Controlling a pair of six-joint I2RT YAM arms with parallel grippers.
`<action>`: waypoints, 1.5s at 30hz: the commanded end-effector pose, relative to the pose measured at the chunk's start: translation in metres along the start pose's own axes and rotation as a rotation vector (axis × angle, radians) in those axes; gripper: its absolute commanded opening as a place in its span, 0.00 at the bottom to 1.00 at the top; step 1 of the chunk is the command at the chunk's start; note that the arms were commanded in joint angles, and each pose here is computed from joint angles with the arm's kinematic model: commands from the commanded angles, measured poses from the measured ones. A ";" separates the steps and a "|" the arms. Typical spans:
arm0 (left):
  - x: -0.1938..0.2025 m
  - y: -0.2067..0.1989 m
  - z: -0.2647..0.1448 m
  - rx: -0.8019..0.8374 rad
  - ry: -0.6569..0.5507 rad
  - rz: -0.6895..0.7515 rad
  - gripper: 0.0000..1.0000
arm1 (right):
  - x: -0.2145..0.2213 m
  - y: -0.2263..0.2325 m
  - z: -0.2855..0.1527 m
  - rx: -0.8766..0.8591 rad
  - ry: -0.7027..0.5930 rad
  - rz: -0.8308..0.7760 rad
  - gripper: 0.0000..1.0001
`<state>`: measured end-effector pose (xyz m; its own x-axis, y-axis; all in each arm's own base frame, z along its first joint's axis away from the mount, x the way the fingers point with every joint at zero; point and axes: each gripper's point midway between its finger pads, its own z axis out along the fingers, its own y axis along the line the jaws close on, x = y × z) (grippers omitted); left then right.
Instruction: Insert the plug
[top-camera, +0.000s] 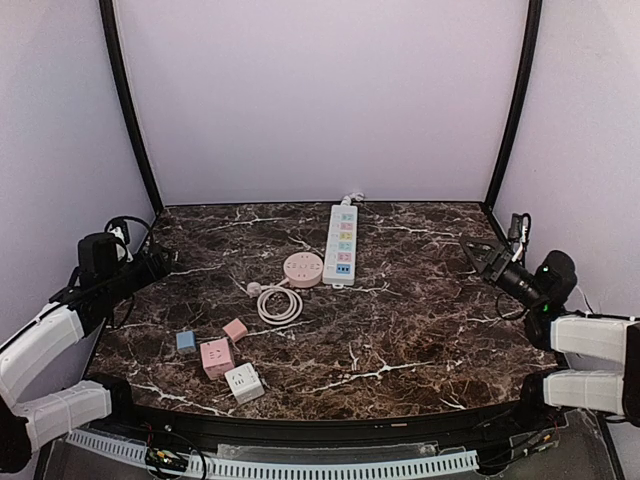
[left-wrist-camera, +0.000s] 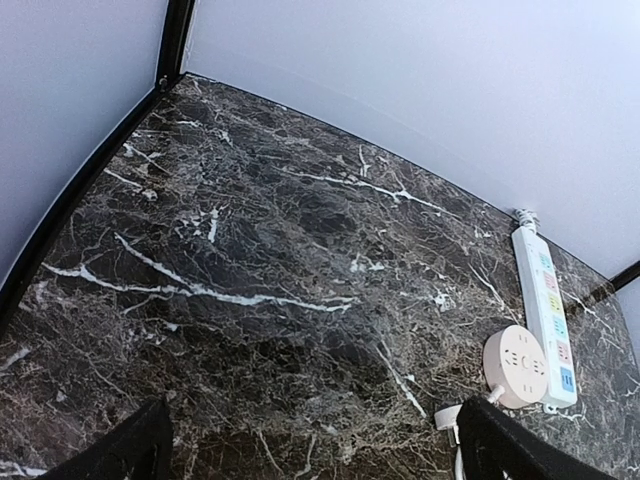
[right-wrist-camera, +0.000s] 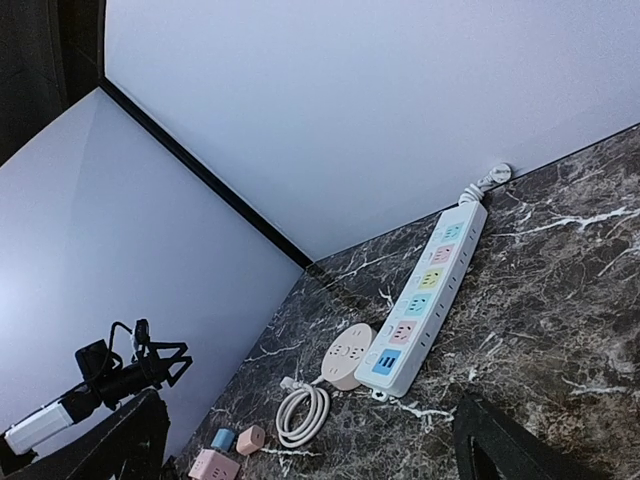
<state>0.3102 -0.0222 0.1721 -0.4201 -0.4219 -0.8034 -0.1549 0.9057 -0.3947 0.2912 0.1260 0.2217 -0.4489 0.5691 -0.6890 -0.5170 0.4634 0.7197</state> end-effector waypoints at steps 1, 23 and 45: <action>0.010 -0.003 -0.009 0.030 0.038 0.016 1.00 | 0.002 -0.003 -0.002 0.021 0.014 0.053 0.99; 0.060 -0.047 -0.024 0.242 0.213 0.068 0.94 | 0.065 -0.017 -0.022 0.153 0.162 0.162 0.99; 0.132 -0.126 -0.024 0.373 0.417 0.348 0.91 | 0.126 0.057 0.014 0.136 0.360 -0.064 0.99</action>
<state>0.2524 -0.1663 0.1238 -0.7232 -0.0734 -0.6867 0.2757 0.8810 -0.3846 0.2070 0.2161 0.1730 -0.6924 0.3084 -0.6522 -0.4525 0.5185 0.7256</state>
